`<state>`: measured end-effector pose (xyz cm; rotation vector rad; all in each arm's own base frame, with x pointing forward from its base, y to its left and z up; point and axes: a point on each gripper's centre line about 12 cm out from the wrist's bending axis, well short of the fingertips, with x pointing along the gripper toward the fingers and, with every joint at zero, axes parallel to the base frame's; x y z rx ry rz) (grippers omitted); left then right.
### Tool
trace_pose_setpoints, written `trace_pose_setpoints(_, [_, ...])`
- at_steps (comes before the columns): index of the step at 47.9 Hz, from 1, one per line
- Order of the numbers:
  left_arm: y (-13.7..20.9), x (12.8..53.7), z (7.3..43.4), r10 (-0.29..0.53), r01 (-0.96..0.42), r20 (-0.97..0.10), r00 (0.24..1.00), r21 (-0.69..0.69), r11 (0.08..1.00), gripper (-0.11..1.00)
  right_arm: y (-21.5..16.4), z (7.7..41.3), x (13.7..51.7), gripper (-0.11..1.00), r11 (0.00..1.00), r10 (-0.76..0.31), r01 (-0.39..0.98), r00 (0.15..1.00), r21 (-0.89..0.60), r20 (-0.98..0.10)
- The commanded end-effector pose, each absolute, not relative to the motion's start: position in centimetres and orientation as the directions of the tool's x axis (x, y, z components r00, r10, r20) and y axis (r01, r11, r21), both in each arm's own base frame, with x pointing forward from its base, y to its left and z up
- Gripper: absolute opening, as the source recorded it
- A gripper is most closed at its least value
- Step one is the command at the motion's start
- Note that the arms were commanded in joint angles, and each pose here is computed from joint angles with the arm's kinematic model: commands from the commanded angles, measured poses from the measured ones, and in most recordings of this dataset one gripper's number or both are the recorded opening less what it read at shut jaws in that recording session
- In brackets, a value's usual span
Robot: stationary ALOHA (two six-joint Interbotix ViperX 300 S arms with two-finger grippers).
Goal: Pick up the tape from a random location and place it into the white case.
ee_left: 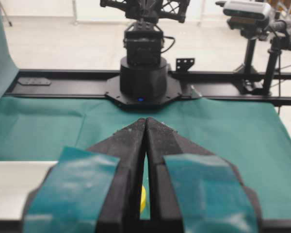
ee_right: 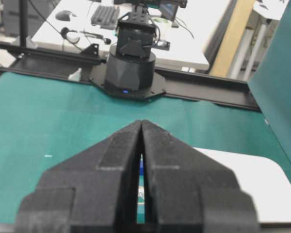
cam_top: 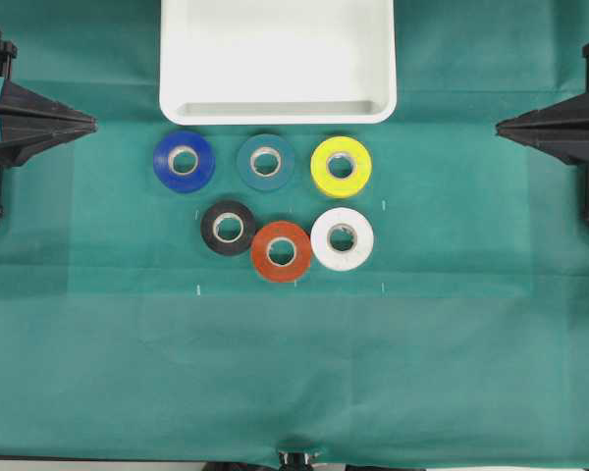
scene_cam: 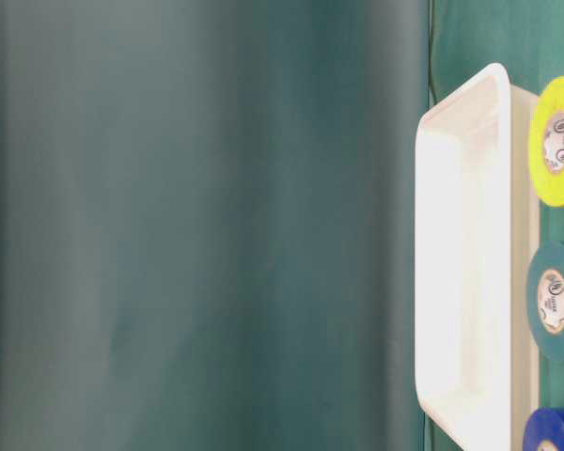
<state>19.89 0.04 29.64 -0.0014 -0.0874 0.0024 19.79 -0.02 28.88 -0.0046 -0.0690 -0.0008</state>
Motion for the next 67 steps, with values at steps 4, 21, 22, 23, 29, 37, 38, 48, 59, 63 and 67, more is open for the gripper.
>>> trace_pose_setpoints(4, [0.05,20.12,30.04,0.003,-0.003,0.084,0.996,0.0,1.0,0.02,-0.13,29.82,20.2,0.0,1.0,-0.007,0.007,0.997,0.006,0.078])
trace_pose_setpoints(21, [0.05,20.09,29.94,0.003,-0.003,0.07,0.998,0.0,1.0,0.01,-0.19,29.6,20.37,0.0,1.0,-0.01,0.009,0.999,0.005,0.054])
trace_pose_setpoints(22, [0.04,20.09,29.93,0.003,-0.003,0.069,0.998,0.002,1.0,0.02,-0.19,29.65,20.38,0.0,1.0,-0.01,0.009,0.999,0.005,0.054])
trace_pose_setpoints(23, [0.01,20.11,29.85,0.001,-0.001,0.067,0.998,0.002,1.0,0.01,-0.22,29.63,20.38,0.0,1.0,-0.011,0.011,0.999,0.005,0.052])
trace_pose_setpoints(29, [0.05,20.12,29.82,0.003,-0.003,0.061,0.998,-0.003,1.0,0.02,-0.19,29.77,20.42,0.0,1.0,-0.01,0.009,0.999,0.003,0.049])
trace_pose_setpoints(37, [0.05,20.13,29.66,0.003,-0.003,0.048,0.999,-0.006,1.0,0.02,-0.19,29.77,20.44,0.0,1.0,-0.01,0.009,0.999,0.003,0.044])
trace_pose_setpoints(38, [0.05,20.13,29.66,0.003,-0.003,0.048,0.999,-0.006,1.0,0.02,-0.19,29.81,20.44,0.0,1.0,-0.009,0.009,0.999,0.002,0.044])
trace_pose_setpoints(48, [0.04,20.16,29.52,0.003,-0.002,0.037,0.999,-0.006,1.0,0.05,-0.19,29.87,20.45,0.0,1.0,-0.009,0.009,0.999,0.002,0.046])
trace_pose_setpoints(59, [0.05,20.19,29.4,0.003,-0.003,0.028,1.0,-0.006,1.0,0.64,-0.18,30.06,20.48,0.0,1.0,-0.008,0.009,0.999,-0.005,0.051])
trace_pose_setpoints(63, [0.05,20.19,29.4,0.003,-0.003,0.028,1.0,-0.004,1.0,0.86,-0.18,30.06,20.48,0.0,1.0,-0.008,0.009,0.999,-0.005,0.051])
trace_pose_setpoints(67, [0.05,20.19,29.31,0.003,-0.003,0.02,1.0,-0.006,1.0,0.98,-0.18,30.06,20.48,0.0,1.0,-0.008,0.009,0.999,-0.005,0.051])
